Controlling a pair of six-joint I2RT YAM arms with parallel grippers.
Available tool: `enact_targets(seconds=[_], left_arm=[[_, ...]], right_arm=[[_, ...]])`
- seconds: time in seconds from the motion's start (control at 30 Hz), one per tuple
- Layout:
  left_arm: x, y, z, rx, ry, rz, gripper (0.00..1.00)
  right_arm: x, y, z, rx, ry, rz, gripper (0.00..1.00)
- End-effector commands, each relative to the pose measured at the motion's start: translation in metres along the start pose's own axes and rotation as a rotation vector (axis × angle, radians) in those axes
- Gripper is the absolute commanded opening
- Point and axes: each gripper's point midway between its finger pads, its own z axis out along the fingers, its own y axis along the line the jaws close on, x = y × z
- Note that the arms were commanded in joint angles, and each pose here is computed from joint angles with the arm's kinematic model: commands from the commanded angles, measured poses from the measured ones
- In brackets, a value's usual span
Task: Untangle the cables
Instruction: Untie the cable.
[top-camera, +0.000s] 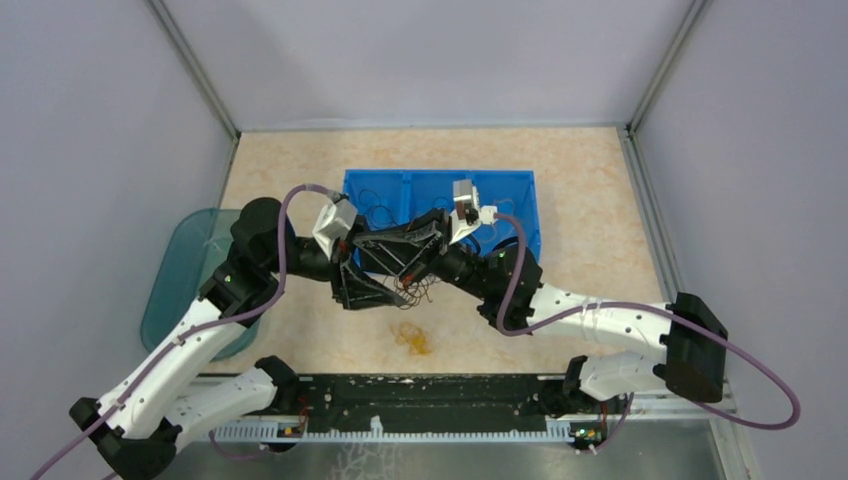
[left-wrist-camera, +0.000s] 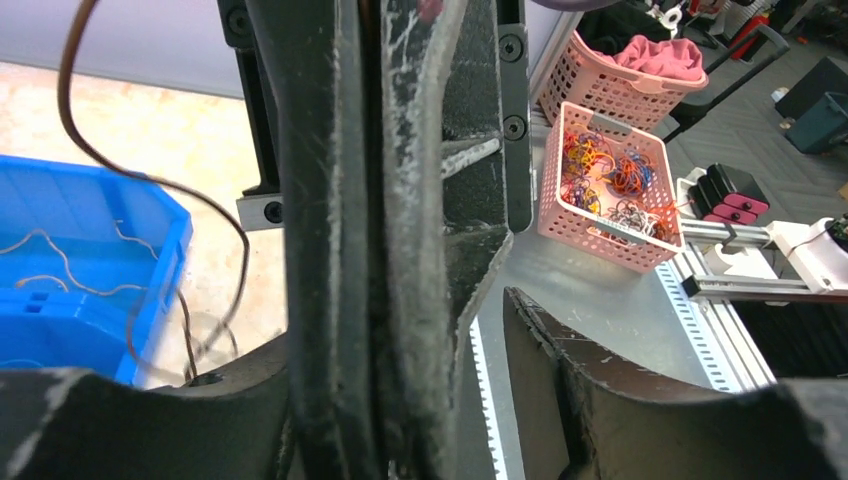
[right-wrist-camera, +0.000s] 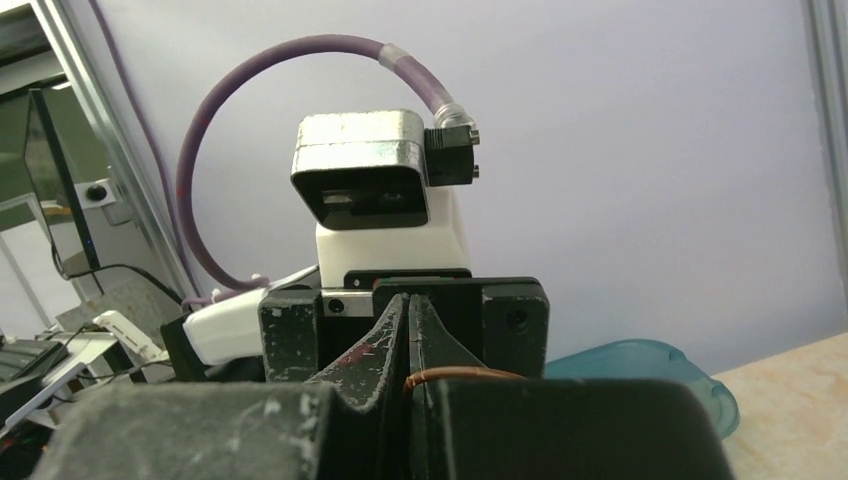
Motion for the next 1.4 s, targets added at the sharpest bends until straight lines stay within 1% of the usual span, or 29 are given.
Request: enact_targets(seconds=[0.0, 0.1, 0.17, 0.2, 0.27, 0.3, 0.37, 0.4, 0.47, 0.53, 0.57, 0.6, 0.63, 0.67, 0.73, 0.77, 0.8, 0.9, 0.93, 1.03, 1.07, 1.2, 1.3, 1.37], left_arm=[[-0.015, -0.005, -0.003, -0.003, -0.046, 0.048, 0.55], [-0.019, -0.001, -0.005, -0.028, -0.058, 0.054, 0.43], [-0.020, 0.004, -0.006, -0.056, -0.066, 0.042, 0.40], [-0.020, 0.006, -0.007, -0.071, -0.070, 0.036, 0.41], [-0.020, 0.011, -0.008, -0.097, -0.080, 0.020, 0.49], [-0.020, 0.012, -0.008, -0.101, -0.083, 0.016, 0.52], [-0.024, 0.014, -0.009, -0.114, -0.099, 0.012, 0.51], [-0.028, 0.016, -0.011, -0.124, -0.111, 0.014, 0.48], [-0.031, 0.017, -0.012, -0.129, -0.121, 0.012, 0.40], [-0.031, 0.015, -0.011, -0.110, -0.120, 0.015, 0.24], [-0.030, 0.014, -0.011, -0.103, -0.117, 0.013, 0.14], [-0.028, 0.013, -0.011, -0.097, -0.114, 0.009, 0.06], [-0.027, 0.012, -0.012, -0.095, -0.111, 0.007, 0.01], [-0.024, 0.011, -0.012, -0.091, -0.106, 0.003, 0.00], [-0.022, 0.007, -0.013, -0.073, -0.097, 0.002, 0.00], [-0.023, 0.004, -0.013, -0.065, -0.097, 0.006, 0.00], [-0.024, 0.001, -0.014, -0.059, -0.100, 0.014, 0.00], [-0.027, -0.011, -0.015, -0.003, -0.086, 0.026, 0.00], [-0.028, -0.014, -0.016, 0.014, -0.084, 0.023, 0.00], [-0.030, -0.025, -0.016, 0.072, -0.079, -0.005, 0.00], [-0.031, -0.027, -0.016, 0.087, -0.080, -0.018, 0.00], [-0.042, -0.035, -0.015, 0.137, -0.090, -0.049, 0.00], [-0.046, -0.037, -0.015, 0.151, -0.097, -0.043, 0.00], [-0.048, -0.033, -0.014, 0.132, -0.111, -0.032, 0.00]], right_arm=[[-0.029, 0.024, 0.014, -0.076, -0.081, 0.016, 0.00], [-0.024, 0.025, 0.014, -0.076, -0.063, 0.034, 0.00], [-0.021, 0.025, 0.014, -0.074, -0.056, 0.039, 0.00], [-0.021, 0.025, 0.014, -0.075, -0.059, 0.042, 0.00], [-0.021, 0.026, 0.016, -0.076, -0.063, 0.052, 0.00], [-0.021, 0.026, 0.018, -0.080, -0.062, 0.057, 0.00], [-0.020, 0.028, 0.020, -0.091, -0.058, 0.071, 0.00], [-0.020, 0.030, 0.021, -0.098, -0.056, 0.080, 0.00], [-0.020, 0.030, 0.022, -0.100, -0.060, 0.097, 0.00], [-0.023, 0.031, 0.021, -0.099, -0.071, 0.107, 0.01], [-0.023, 0.031, 0.022, -0.097, -0.071, 0.110, 0.02], [-0.024, 0.030, 0.022, -0.090, -0.069, 0.112, 0.04], [-0.025, 0.029, 0.022, -0.078, -0.066, 0.114, 0.09], [-0.027, 0.028, 0.022, -0.066, -0.064, 0.118, 0.18], [-0.031, 0.026, 0.019, -0.038, -0.054, 0.120, 0.41], [-0.033, 0.024, 0.016, -0.031, -0.042, 0.117, 0.48], [-0.033, 0.023, 0.011, -0.030, -0.020, 0.119, 0.55], [-0.036, 0.019, -0.011, -0.027, 0.036, 0.141, 0.63], [-0.041, 0.015, -0.019, -0.024, 0.045, 0.146, 0.65], [-0.039, 0.024, -0.047, -0.098, 0.130, 0.175, 0.70], [-0.033, 0.027, -0.056, -0.118, 0.176, 0.187, 0.71], [-0.012, 0.032, -0.078, -0.142, 0.336, 0.229, 0.70], [-0.006, 0.038, -0.084, -0.181, 0.376, 0.259, 0.69], [-0.002, 0.040, -0.084, -0.204, 0.396, 0.281, 0.65]])
